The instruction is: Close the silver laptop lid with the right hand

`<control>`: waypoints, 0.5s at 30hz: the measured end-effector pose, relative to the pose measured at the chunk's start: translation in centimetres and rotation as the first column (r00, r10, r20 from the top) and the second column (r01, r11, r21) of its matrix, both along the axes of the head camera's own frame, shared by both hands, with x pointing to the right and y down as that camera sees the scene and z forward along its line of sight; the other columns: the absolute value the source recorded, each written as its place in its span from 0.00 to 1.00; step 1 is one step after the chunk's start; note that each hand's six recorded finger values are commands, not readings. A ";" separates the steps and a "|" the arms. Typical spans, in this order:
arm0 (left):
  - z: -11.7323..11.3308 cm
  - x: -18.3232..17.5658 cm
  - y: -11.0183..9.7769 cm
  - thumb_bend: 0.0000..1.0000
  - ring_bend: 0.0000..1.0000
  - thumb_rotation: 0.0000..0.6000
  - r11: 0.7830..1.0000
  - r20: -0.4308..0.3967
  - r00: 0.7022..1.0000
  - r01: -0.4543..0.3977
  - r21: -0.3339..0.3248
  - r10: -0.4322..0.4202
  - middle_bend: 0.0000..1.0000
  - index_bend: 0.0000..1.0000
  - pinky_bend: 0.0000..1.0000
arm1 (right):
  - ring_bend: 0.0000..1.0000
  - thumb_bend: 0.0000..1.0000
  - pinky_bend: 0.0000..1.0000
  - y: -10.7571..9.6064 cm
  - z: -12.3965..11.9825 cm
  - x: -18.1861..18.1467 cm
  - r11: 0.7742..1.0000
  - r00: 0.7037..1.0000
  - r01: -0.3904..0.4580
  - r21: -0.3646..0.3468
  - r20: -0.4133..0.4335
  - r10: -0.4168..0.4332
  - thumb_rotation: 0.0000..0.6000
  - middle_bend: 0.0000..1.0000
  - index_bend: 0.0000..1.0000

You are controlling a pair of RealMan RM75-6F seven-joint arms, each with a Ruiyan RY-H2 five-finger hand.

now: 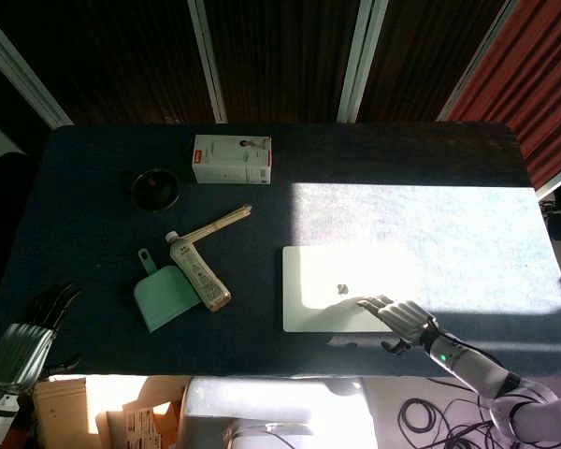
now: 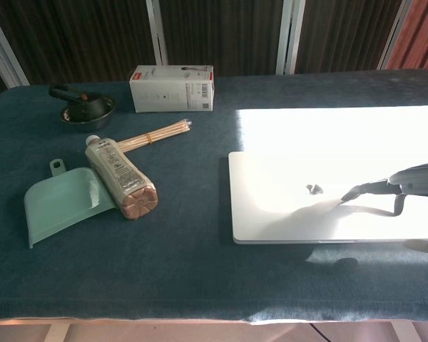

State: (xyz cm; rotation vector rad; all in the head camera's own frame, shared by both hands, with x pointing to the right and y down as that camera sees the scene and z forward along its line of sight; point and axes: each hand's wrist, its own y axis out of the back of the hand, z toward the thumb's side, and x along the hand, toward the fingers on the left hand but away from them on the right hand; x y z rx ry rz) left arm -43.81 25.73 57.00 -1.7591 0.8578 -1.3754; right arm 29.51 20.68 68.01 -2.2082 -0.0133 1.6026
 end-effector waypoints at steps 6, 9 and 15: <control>-0.2 0.0 0.0 0.02 0.00 1.00 1.000 -0.003 1.000 0.002 0.006 -0.002 0.03 0.00 0.14 | 0.01 0.35 0.18 -0.1 -0.6 0.0 1.000 1.000 -0.020 0.018 0.024 0.020 1.00 0.03 0.00; -0.3 -0.1 0.1 0.02 0.00 1.00 1.000 -0.006 1.000 0.003 0.012 -0.003 0.03 0.00 0.14 | 0.00 0.35 0.14 -0.7 -1.5 0.0 0.997 0.998 -0.042 0.062 0.058 0.039 1.00 0.03 0.00; -0.6 -0.2 0.2 0.02 0.00 1.00 1.000 -0.009 1.000 0.008 0.019 -0.007 0.03 0.00 0.14 | 0.00 0.35 0.06 -2.3 -4.4 1.0 0.969 0.988 -0.104 0.226 0.136 0.074 1.00 0.01 0.00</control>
